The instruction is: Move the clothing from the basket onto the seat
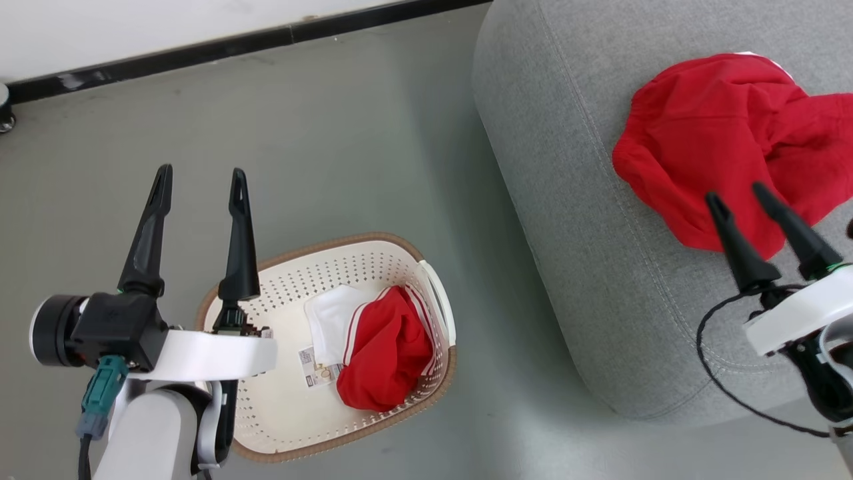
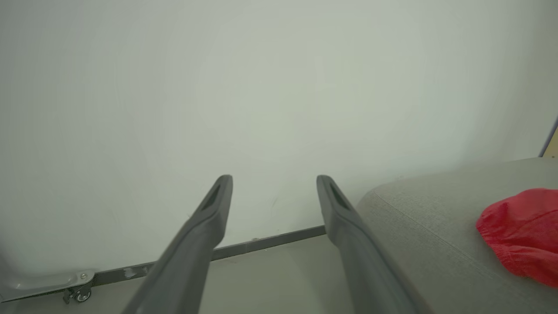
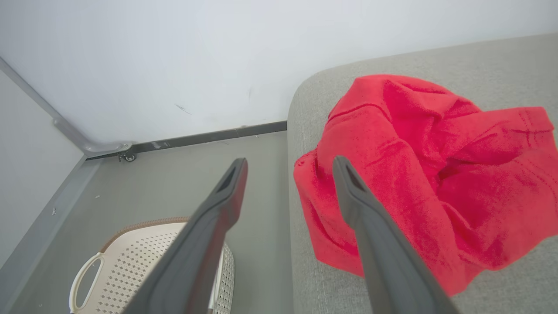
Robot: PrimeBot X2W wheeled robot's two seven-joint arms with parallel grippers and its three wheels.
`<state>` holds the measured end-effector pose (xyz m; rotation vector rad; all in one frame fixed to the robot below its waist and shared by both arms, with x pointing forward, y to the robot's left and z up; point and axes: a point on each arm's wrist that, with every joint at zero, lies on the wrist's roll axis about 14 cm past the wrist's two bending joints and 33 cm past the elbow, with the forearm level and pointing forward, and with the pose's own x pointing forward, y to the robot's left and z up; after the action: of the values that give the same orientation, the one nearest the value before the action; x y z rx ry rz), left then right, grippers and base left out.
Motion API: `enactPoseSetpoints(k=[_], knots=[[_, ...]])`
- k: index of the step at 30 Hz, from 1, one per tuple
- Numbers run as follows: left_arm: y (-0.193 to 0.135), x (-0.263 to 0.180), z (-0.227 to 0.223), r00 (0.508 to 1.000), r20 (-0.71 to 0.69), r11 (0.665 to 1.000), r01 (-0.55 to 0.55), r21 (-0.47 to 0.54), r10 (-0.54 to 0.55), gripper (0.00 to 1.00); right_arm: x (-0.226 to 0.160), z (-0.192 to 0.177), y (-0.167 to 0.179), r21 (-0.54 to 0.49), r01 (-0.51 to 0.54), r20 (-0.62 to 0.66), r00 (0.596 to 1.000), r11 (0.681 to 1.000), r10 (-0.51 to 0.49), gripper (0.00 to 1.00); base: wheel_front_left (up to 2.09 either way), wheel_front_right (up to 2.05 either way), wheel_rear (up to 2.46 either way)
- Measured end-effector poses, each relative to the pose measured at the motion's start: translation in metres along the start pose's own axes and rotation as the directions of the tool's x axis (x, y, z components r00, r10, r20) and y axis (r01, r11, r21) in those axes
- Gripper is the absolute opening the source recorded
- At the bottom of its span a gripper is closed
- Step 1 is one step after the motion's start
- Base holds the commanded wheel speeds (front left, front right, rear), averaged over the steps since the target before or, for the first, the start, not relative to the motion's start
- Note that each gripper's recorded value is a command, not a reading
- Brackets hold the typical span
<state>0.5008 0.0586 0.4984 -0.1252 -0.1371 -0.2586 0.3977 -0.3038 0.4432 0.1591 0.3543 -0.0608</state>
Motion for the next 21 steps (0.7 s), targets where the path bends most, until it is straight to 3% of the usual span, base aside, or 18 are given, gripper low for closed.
enactPoseSetpoints(k=[13, 21], knots=[[0.042, -0.032, 0.003, 0.988, -0.039, 0.989, -0.145, 0.041, 0.146, 1.00, 0.005, 0.070, 0.016, -0.135, -0.024, 0.247, 0.967, 0.991, 0.057, 1.00, 0.00, 0.00, 0.00], [0.062, -0.051, 0.014, 0.973, -0.033, 0.974, -0.225, 0.041, 0.226, 1.00, 0.011, 0.077, 0.051, -0.145, -0.071, 0.320, 0.941, 0.987, 0.114, 1.00, 0.00, 0.00, 0.00]])
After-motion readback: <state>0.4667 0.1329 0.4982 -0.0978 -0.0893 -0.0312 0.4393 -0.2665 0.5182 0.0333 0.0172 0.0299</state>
